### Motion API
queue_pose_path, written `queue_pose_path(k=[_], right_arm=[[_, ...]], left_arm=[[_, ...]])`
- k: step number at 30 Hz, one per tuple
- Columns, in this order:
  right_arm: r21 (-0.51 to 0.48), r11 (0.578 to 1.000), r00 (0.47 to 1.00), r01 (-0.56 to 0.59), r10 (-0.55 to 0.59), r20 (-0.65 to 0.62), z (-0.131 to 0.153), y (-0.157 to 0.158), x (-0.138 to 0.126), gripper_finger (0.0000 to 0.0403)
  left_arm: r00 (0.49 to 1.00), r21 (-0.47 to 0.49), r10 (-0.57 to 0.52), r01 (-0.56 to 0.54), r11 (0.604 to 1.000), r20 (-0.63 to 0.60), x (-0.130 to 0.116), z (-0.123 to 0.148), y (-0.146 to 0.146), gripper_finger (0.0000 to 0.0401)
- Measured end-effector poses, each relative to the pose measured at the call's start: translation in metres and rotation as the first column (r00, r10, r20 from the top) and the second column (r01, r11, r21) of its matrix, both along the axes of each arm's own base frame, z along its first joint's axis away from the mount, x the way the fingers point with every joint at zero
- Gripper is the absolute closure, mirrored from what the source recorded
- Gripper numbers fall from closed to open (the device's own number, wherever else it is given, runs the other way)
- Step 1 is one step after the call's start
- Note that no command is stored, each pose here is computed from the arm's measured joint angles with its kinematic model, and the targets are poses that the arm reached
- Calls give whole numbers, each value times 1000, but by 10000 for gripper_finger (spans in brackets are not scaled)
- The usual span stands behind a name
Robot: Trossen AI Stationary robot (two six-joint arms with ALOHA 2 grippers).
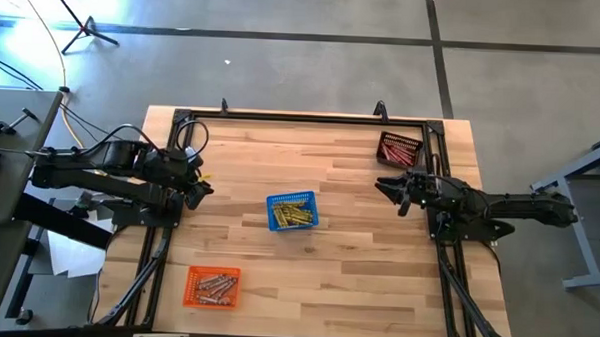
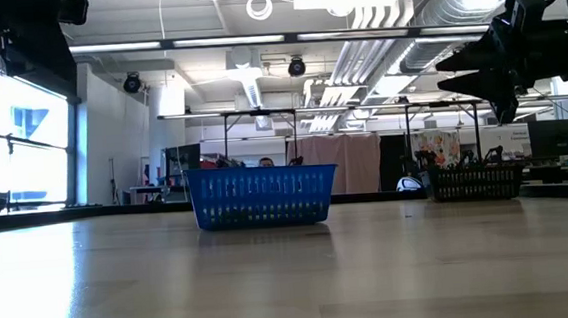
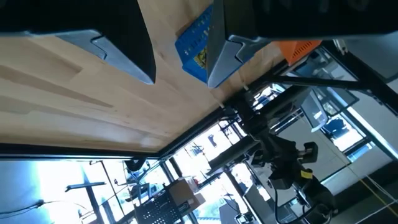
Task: Sort crayons
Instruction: Return to Home Position
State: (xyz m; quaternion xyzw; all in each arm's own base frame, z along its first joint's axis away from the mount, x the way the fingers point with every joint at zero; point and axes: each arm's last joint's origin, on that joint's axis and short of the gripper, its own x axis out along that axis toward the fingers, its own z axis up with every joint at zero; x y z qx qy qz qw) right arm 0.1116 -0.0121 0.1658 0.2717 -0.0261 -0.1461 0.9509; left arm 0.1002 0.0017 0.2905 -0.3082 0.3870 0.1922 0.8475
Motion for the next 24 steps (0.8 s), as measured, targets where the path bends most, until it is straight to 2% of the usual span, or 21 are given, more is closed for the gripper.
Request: queue_pose_path(k=[11, 16, 24], right_arm=[[7, 1000, 1000, -4, 4, 13, 1, 0, -1, 273], [12, 1000, 998, -3, 2, 58, 4, 0, -7, 273], [8, 1000, 988, 23, -24, 155, 12, -2, -16, 273]], left_arm=[[1000, 100, 14, -13, 995, -10, 0, 0, 2, 302], [1000, 184, -15, 20, 983, -27, -1, 0, 4, 302], [995, 247, -89, 99, 964, -53, -1, 0, 4, 302]])
